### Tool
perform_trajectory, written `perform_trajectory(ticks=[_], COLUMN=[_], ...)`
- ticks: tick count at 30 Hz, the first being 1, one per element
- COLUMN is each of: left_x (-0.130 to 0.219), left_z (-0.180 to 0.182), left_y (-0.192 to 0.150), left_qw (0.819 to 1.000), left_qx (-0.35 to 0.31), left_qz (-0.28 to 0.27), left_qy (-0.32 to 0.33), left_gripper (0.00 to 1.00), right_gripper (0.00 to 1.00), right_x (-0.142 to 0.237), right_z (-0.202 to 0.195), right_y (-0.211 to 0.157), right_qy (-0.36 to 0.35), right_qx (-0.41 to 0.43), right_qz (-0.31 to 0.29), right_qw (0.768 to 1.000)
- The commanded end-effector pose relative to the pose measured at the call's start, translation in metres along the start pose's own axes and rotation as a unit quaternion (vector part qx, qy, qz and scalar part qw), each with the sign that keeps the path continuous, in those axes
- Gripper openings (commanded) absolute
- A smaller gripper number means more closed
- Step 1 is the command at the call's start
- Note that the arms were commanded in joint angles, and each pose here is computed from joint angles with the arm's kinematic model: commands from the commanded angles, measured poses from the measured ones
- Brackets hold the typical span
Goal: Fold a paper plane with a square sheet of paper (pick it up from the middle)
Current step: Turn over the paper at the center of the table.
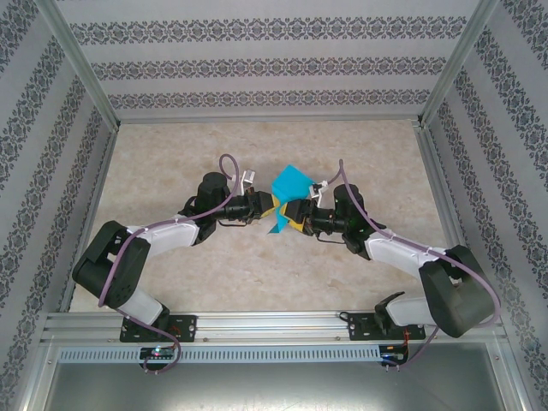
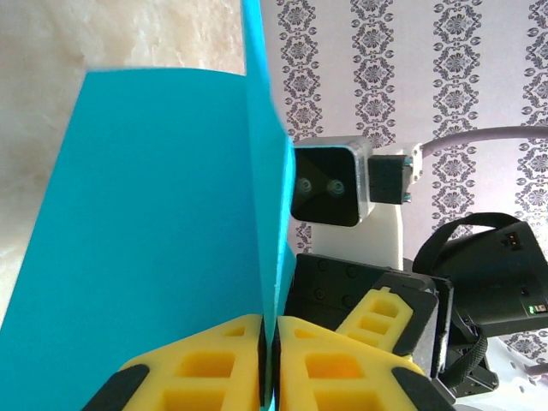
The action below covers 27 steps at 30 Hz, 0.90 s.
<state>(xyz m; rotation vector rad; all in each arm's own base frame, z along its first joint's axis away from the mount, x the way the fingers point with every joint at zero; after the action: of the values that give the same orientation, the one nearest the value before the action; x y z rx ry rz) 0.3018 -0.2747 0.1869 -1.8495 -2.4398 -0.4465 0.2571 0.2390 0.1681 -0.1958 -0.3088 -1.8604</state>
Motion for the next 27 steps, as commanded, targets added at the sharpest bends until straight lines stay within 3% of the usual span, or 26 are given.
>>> perform_trajectory(ticks=[1, 8, 18, 27], left_x=[-0.005, -0.005, -0.005, -0.002], left_z=[-0.008, -0.001, 0.000, 0.006], left_y=[0.004, 0.003, 0.002, 0.000], left_qw=[1.000, 1.000, 1.000, 0.999], left_qx=[-0.018, -0.016, -0.017, -0.024], left_qz=[-0.006, -0.005, -0.003, 0.005], left_qy=[-0.014, -0.002, 0.000, 0.026], left_gripper=[0.16, 0.19, 0.23, 0.36], right_gripper=[0.49, 0.42, 0.24, 0.13], right_x=[0.001, 0.010, 0.010, 0.015], right_z=[0.016, 0.015, 0.010, -0.010], right_y=[0.003, 0.003, 0.002, -0.002], right_qy=[0.028, 0.022, 0.016, -0.050], right_qx=[0.018, 0.019, 0.013, 0.010], right_qz=[-0.008, -0.015, -0.012, -0.006], right_qw=[0.999, 0.999, 1.000, 0.999])
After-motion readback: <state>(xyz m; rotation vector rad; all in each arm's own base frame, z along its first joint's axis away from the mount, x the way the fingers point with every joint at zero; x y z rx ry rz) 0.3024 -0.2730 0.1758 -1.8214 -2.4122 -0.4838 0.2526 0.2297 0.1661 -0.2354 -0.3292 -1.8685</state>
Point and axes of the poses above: each hand's point on the last joint's axis, 136 mm out from that joint toward the fingers, its own x axis back along the fingers, its own z axis along the line the jaws close on, y = z × x, the point moved 3 cm from there along x, back along the fingers, and after that the axes turned 1 degree about -x, right-handed, at the moved point
